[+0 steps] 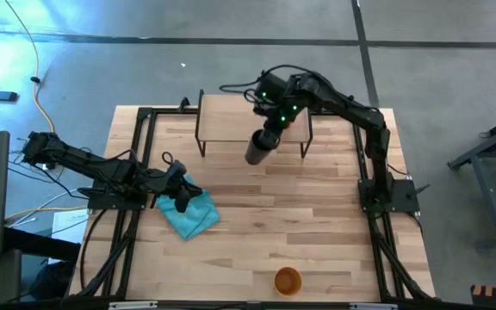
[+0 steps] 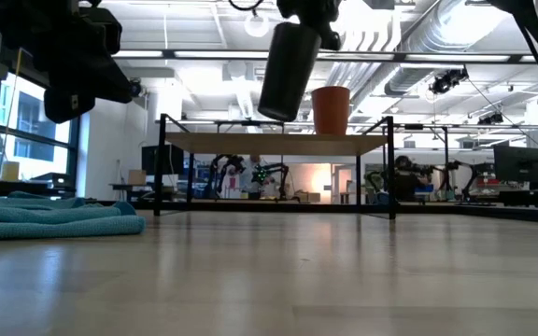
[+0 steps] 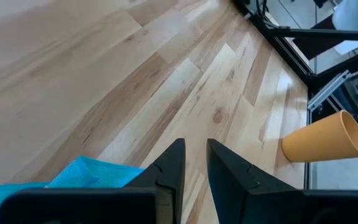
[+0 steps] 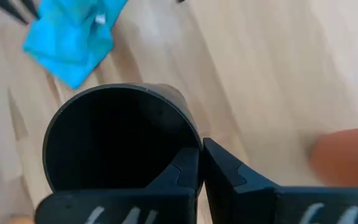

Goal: Stack small to large cups/mugs on shelf
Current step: Put the black cup on the shelf

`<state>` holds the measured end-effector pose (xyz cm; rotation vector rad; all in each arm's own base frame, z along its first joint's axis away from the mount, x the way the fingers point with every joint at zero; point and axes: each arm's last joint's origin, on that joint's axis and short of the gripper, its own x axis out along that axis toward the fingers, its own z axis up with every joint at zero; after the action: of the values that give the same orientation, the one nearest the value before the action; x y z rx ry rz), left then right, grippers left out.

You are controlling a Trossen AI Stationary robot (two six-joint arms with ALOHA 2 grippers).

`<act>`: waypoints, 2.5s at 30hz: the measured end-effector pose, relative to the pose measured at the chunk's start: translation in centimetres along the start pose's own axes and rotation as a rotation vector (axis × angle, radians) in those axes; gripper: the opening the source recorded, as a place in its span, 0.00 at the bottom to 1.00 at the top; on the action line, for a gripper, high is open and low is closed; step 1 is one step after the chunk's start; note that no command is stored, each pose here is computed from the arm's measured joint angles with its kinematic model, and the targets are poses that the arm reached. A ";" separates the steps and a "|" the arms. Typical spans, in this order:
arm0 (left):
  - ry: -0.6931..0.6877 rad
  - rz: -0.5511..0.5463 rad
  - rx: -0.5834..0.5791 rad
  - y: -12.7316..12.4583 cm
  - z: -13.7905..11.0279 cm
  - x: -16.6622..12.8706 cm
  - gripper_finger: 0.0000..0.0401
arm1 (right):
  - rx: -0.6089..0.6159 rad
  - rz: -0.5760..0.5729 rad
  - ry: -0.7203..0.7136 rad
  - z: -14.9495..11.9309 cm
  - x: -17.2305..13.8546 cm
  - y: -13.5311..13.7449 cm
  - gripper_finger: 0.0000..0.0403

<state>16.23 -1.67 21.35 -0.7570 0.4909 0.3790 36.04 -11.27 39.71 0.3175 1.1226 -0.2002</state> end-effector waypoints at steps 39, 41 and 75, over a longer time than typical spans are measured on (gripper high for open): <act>0.031 0.053 0.010 0.5 -0.3 0.0 0.14 | 0.018 -0.033 0.149 -3.0 12.1 6.6 0.00; 0.031 0.053 0.010 0.5 -0.3 0.0 0.14 | 0.024 -0.039 0.149 -3.0 12.1 6.6 0.00; 0.011 0.067 0.011 0.5 -0.3 0.0 0.14 | 0.088 -0.022 0.187 -2.5 10.2 5.7 0.00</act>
<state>15.86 -1.53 20.88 -0.7337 0.5297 0.4346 40.04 -5.07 30.35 0.4080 1.3047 -0.2436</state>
